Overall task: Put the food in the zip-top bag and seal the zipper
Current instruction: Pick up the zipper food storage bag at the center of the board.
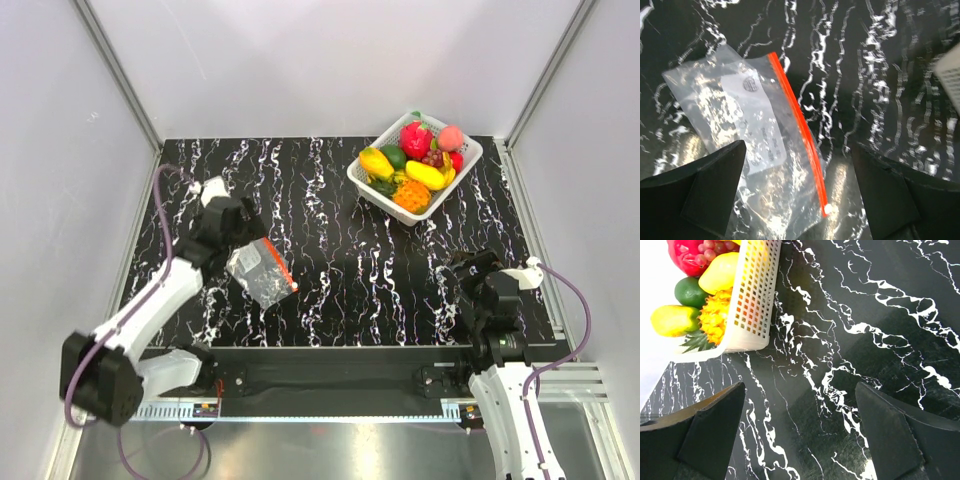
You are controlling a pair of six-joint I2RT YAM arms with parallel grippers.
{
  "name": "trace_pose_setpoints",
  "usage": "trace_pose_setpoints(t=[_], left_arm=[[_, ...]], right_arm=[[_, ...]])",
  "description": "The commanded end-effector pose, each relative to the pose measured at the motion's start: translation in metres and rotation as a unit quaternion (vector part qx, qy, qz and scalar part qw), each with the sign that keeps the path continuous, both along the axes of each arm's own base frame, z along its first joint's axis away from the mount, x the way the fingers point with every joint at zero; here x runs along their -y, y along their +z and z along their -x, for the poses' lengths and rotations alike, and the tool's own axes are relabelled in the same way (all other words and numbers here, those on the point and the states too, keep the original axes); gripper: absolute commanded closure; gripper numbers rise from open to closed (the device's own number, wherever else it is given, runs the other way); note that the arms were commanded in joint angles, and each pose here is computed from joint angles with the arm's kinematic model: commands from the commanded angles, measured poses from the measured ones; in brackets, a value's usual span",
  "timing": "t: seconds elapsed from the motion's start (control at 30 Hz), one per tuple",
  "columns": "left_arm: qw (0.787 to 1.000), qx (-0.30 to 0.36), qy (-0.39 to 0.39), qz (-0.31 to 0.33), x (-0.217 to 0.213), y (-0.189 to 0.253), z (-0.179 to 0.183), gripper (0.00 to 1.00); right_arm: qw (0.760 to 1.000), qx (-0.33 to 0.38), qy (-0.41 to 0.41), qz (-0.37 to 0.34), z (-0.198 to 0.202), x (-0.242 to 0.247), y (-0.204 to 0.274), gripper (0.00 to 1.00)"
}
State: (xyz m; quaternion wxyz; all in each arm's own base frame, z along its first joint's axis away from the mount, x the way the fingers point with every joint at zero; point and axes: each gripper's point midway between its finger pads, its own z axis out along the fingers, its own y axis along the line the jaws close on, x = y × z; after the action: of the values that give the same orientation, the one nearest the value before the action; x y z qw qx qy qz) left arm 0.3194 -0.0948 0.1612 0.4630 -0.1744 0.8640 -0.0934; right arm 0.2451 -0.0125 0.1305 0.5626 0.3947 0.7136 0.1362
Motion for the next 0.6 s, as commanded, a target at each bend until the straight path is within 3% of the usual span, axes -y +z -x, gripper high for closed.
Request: trace_pose_setpoints(t=[0.0, 0.13, 0.33, 0.57], left_arm=[[0.992, -0.065, 0.019, -0.104, -0.022, -0.001, -0.003, 0.07], [0.982, -0.134, 0.022, -0.133, -0.014, -0.027, -0.012, 0.12], [0.973, -0.142, 0.013, -0.184, 0.016, -0.034, -0.022, 0.14], [0.951, -0.204, 0.0, -0.23, 0.025, -0.067, -0.031, 0.2]], right_arm=[[1.0, 0.008, -0.02, -0.002, -0.002, 0.006, 0.005, 0.0], [1.0, 0.006, -0.02, -0.002, -0.002, 0.006, 0.005, 0.0], [0.999, 0.001, -0.049, -0.007, 0.002, 0.014, 0.003, 0.0], [0.999, -0.001, -0.05, -0.005, 0.003, 0.015, 0.003, 0.0]])
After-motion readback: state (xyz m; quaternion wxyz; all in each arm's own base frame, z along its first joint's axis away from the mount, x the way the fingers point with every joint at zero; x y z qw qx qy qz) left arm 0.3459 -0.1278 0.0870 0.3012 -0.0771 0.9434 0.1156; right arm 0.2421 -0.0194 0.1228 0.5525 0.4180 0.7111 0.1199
